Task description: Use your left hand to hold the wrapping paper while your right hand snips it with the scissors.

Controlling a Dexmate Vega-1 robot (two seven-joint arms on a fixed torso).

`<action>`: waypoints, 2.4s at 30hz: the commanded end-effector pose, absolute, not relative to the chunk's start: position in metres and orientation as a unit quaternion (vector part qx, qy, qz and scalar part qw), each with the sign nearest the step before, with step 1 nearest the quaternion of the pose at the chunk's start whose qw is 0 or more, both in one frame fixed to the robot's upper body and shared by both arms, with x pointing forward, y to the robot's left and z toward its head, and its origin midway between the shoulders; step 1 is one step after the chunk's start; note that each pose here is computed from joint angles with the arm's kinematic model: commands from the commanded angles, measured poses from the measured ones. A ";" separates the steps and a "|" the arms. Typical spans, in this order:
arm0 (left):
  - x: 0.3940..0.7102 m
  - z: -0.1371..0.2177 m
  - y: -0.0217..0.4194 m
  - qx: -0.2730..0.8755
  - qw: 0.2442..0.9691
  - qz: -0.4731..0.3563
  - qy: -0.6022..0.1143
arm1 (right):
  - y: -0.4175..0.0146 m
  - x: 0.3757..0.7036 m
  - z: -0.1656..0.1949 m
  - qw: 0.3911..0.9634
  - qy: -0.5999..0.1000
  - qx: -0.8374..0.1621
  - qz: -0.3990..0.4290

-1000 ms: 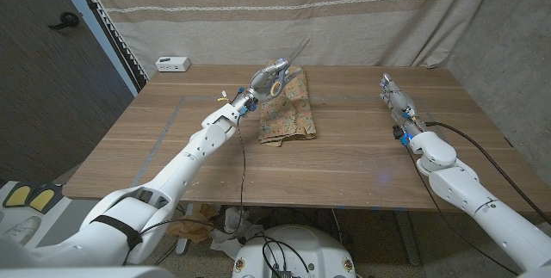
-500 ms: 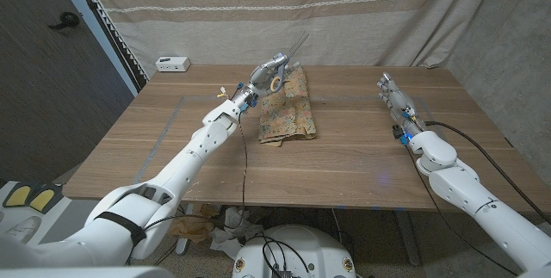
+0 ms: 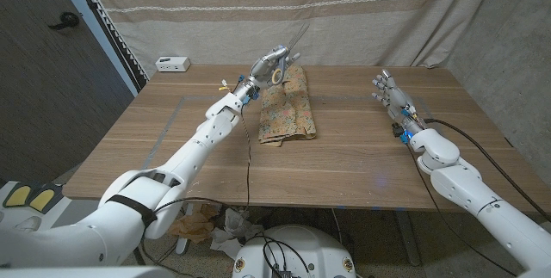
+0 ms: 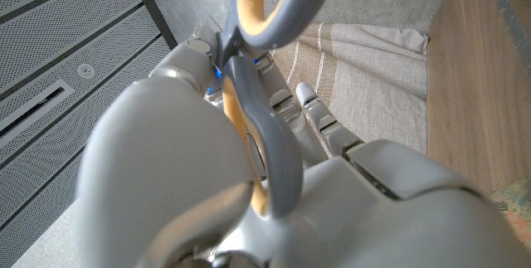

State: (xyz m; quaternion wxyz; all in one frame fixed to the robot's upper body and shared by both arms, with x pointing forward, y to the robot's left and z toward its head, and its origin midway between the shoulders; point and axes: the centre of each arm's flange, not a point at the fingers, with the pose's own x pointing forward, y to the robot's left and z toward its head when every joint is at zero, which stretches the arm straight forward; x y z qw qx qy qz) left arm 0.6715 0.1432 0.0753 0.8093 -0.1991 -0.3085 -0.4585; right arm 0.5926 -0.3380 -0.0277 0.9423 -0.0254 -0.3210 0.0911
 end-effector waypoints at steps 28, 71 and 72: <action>0.685 0.096 0.122 -0.222 0.783 -0.480 -0.327 | -0.315 0.580 -0.027 0.926 -0.303 0.020 0.223; 0.689 0.108 0.065 -0.241 0.776 -0.508 -0.285 | -0.313 0.572 -0.036 0.898 -0.292 0.064 0.324; 0.688 0.108 0.064 -0.241 0.775 -0.509 -0.286 | -0.313 0.572 -0.036 0.897 -0.291 0.064 0.327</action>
